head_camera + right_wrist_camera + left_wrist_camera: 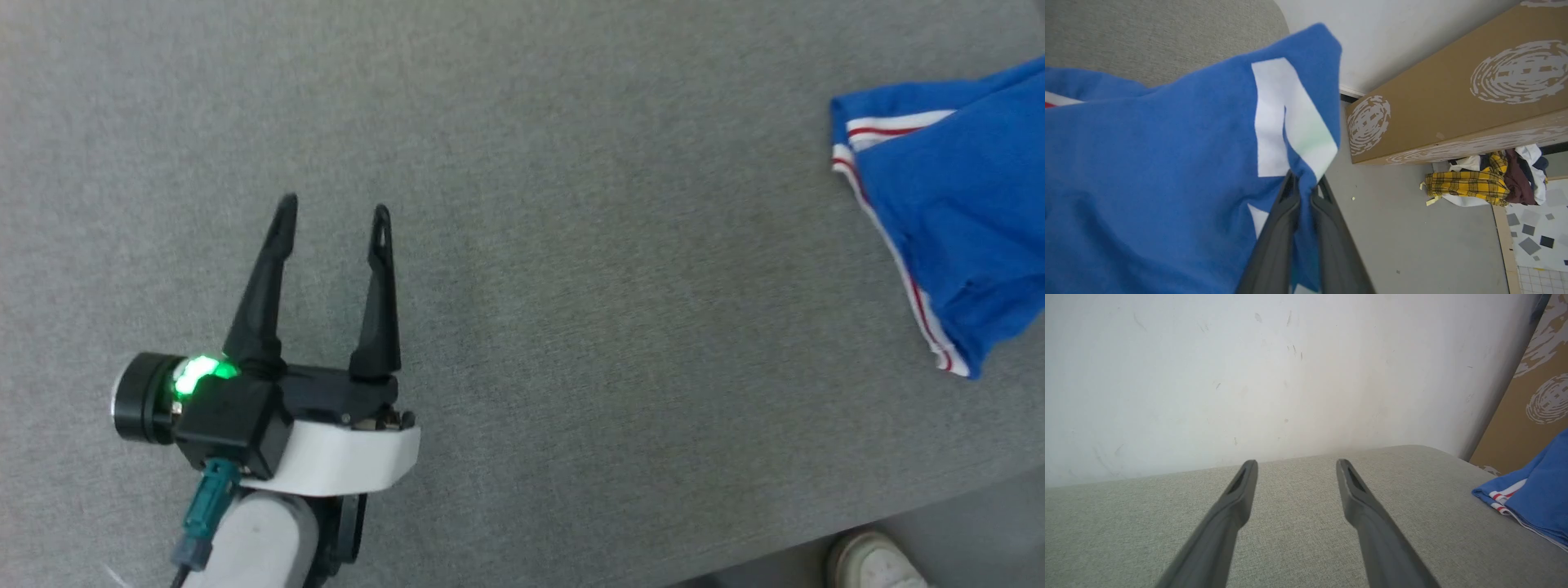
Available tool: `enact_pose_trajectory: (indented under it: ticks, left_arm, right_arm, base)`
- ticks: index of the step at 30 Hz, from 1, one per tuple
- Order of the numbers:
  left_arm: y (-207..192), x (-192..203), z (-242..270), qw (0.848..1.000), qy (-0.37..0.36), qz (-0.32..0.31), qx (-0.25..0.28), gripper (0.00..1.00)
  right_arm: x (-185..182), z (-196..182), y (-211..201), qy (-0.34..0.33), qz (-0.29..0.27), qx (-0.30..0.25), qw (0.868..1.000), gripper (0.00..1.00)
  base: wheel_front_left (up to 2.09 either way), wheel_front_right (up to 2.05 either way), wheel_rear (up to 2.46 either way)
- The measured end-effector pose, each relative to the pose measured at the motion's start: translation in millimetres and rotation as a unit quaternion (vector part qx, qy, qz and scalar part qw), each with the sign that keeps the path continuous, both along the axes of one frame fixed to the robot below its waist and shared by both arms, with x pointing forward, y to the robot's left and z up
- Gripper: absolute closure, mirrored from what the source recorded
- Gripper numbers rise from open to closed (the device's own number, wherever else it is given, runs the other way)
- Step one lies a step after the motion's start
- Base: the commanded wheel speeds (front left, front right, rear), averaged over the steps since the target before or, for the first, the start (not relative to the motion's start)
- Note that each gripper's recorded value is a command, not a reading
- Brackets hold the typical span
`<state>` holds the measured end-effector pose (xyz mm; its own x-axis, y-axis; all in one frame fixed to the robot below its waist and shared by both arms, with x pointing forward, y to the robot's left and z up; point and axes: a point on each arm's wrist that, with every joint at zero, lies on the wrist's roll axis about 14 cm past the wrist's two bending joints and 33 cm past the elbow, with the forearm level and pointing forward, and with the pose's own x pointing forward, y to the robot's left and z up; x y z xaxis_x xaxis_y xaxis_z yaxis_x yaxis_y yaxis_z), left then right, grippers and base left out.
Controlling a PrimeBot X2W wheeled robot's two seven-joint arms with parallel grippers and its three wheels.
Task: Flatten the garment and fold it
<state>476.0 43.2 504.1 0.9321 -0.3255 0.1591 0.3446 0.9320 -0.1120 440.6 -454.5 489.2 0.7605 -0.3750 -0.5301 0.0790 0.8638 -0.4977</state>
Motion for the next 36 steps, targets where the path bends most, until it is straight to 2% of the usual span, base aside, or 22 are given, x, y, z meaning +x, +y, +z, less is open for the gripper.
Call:
enact_pose_trajectory:
  ticks: [4,13,14,16,18,19,29,36]
  left_arm:
    - [5,9,-12,1.0,0.009,0.013,-0.005,0.0]
    - [13,19,-47,0.998,0.048,0.027,0.024,0.0]
    - [15,19,-48,0.998,0.05,0.032,0.027,0.0]
    - [17,20,-51,0.998,0.051,0.036,0.032,0.0]
    - [20,20,-50,0.997,0.047,0.042,0.033,0.0]
    - [21,20,-49,0.998,0.044,0.042,0.033,0.0]
    - [29,12,-20,0.998,-0.001,0.058,0.035,0.0]
    - [43,-8,-10,0.996,0.01,0.082,0.031,0.0]
  right_arm:
    - [5,-26,-9,0.02,-0.018,0.002,1.0,1.0]
    - [10,-71,-16,0.052,-0.036,0.009,0.998,0.98]
    - [10,-74,-17,0.054,-0.038,0.01,0.998,0.75]
    - [11,-80,-17,0.059,-0.041,0.011,0.997,0.53]
    - [14,-84,-16,0.061,-0.04,0.013,0.997,0.14]
    - [15,-84,-15,0.058,-0.039,0.014,0.997,0.0]
    - [22,-55,-8,-0.003,-0.024,0.023,0.999,0.0]
    - [22,-31,20,-0.106,-0.008,0.088,0.99,0.0]
  base:
    - [0.0,0.0,0.0]
    - [0.0,0.0,0.0]
    - [0.0,0.0,0.0]
    - [0.0,0.0,0.0]
    - [0.0,0.0,0.0]
    - [0.0,0.0,0.0]
    - [0.0,0.0,0.0]
    - [0.0,0.0,0.0]
